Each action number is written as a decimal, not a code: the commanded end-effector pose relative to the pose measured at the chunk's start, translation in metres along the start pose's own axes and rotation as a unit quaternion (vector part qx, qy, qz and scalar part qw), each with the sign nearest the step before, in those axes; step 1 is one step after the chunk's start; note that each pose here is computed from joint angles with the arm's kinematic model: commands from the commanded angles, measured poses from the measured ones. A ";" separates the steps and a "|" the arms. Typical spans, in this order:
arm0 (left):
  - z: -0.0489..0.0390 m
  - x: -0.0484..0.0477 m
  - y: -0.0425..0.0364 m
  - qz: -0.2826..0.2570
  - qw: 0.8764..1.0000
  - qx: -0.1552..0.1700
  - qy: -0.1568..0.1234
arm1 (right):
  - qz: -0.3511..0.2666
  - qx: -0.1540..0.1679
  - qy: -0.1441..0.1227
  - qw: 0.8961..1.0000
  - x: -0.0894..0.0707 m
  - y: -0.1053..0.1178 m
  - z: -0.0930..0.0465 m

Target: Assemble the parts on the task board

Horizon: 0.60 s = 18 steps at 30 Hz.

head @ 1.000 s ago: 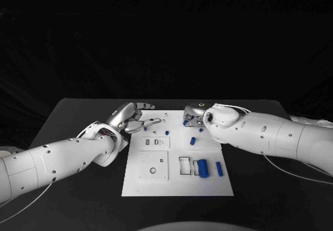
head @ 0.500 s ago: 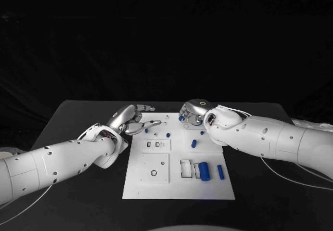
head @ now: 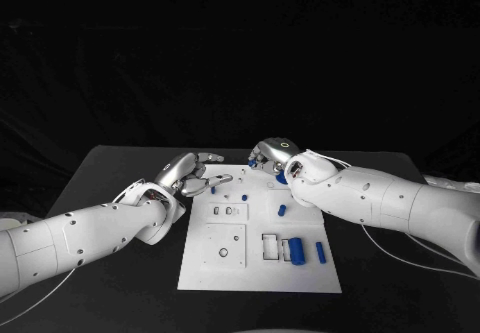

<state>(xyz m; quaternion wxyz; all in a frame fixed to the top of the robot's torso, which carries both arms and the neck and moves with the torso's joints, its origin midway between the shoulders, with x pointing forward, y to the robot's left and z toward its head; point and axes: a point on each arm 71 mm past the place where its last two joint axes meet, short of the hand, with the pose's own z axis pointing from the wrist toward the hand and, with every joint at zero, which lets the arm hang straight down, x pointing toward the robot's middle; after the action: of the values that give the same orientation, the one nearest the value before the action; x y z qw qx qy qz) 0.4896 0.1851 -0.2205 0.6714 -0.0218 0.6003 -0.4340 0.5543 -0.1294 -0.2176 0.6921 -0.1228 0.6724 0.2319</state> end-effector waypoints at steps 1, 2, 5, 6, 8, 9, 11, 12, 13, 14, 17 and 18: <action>0.0014 -0.0018 -0.0030 0.003 1.000 0.008 -0.005 | -0.004 -0.010 -0.006 1.000 -0.001 0.003 0.003; 0.0014 -0.0022 -0.0032 0.003 1.000 0.008 -0.006 | -0.005 -0.009 -0.003 1.000 0.000 0.003 0.005; 0.0023 -0.0039 -0.0044 0.004 1.000 0.010 -0.007 | -0.010 -0.006 0.004 1.000 0.001 0.004 0.009; 0.0029 -0.0048 -0.0051 0.004 1.000 0.011 -0.007 | -0.011 -0.005 0.005 1.000 0.002 0.004 0.010; 0.0039 -0.0066 -0.0066 0.006 1.000 0.013 -0.008 | -0.016 -0.004 0.008 1.000 0.003 0.004 0.012; 0.0041 -0.0074 -0.0073 0.007 1.000 0.015 -0.009 | -0.018 -0.004 0.009 1.000 0.003 0.004 0.013; 0.0043 -0.0092 -0.0085 0.008 1.000 0.017 -0.010 | -0.022 -0.003 0.012 1.000 0.004 0.004 0.014; 0.0045 -0.0103 -0.0091 0.008 1.000 0.018 -0.011 | -0.024 -0.002 0.013 1.000 0.004 0.004 0.015; 0.0046 -0.0113 -0.0096 0.009 1.000 0.019 -0.012 | -0.025 -0.002 0.014 1.000 0.004 0.004 0.015; 0.0048 -0.0123 -0.0100 0.009 1.000 0.019 -0.013 | -0.027 -0.002 0.016 1.000 0.004 0.004 0.016; 0.0051 -0.0140 -0.0103 0.010 1.000 0.019 -0.014 | -0.031 0.000 0.020 0.999 0.005 0.005 0.016; 0.0054 -0.0147 -0.0101 0.011 1.000 0.018 -0.014 | -0.033 0.002 0.023 0.999 0.006 0.005 0.016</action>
<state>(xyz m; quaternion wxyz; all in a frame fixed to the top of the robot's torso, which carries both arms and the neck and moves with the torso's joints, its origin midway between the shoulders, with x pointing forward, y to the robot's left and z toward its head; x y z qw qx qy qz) 0.4901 0.1867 -0.2046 0.6802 -0.0137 0.5884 -0.4369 0.5660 -0.1175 -0.2190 0.6920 -0.1338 0.6755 0.2166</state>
